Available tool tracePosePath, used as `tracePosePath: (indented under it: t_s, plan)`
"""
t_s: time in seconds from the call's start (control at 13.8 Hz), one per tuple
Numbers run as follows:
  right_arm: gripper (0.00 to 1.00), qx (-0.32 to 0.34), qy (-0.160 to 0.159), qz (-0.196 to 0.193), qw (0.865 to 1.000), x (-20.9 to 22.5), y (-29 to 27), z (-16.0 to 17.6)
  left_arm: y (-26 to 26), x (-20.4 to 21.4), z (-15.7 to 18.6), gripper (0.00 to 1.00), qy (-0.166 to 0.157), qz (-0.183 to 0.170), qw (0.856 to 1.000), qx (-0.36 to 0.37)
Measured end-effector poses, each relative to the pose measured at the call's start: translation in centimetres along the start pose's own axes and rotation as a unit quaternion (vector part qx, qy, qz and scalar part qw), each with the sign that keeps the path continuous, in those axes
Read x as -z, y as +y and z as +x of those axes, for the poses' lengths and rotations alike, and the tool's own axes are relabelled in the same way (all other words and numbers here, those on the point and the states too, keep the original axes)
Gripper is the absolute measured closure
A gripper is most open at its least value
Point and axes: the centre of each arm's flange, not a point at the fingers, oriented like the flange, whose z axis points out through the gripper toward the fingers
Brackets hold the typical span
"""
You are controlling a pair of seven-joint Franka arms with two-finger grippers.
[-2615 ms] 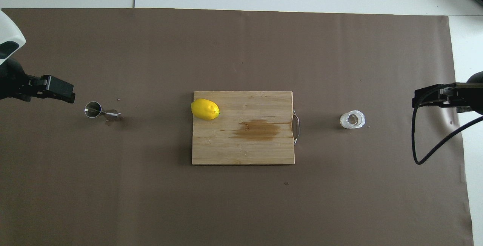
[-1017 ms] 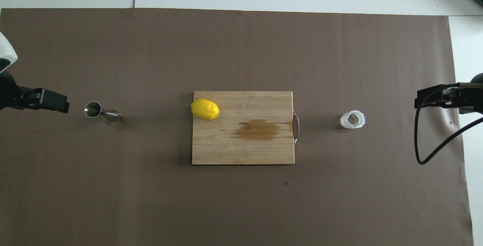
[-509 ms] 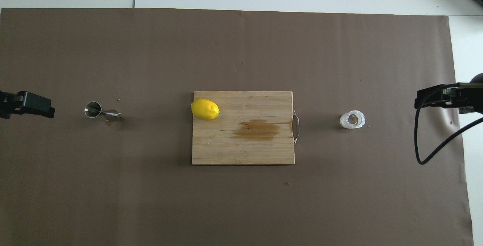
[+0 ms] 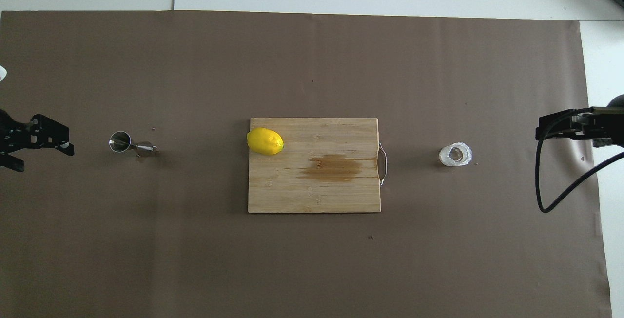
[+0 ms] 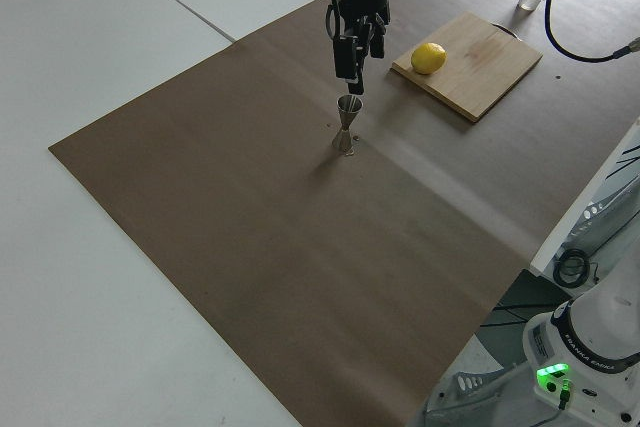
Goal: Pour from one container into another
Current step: 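Reach the open left gripper toward the small metal cup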
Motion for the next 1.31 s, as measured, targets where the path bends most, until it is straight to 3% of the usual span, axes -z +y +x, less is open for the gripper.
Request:
tracePosePath:
  t_s: [0.22,0.44,0.73,0.87,1.31]
  plan:
    - [0.0,0.0,-0.001,0.0,1.0,0.0,0.0,0.0,-3.9,-3.1,3.0,0.0,-0.041,-0.047,0.996,0.058]
    - [0.0,-0.001,-0.002,0.0,1.0,-0.1,0.1,0.0,-4.3,-5.3,4.6,0.0,-0.077,-0.094,0.984,0.129]
    - [0.0,-0.004,-0.003,0.0,1.0,-0.1,0.4,0.0,-6.0,-8.2,7.2,0.0,-0.127,-0.179,0.947,0.236]
    - [0.0,-0.003,-0.003,0.0,1.0,-0.1,0.3,0.0,-7.7,-10.0,8.8,0.0,-0.15,-0.221,0.92,0.285]
    - [0.0,0.002,-0.002,0.0,1.0,-0.1,-0.2,-0.1,-8.0,-14.2,11.6,0.0,-0.213,-0.291,0.861,0.358]
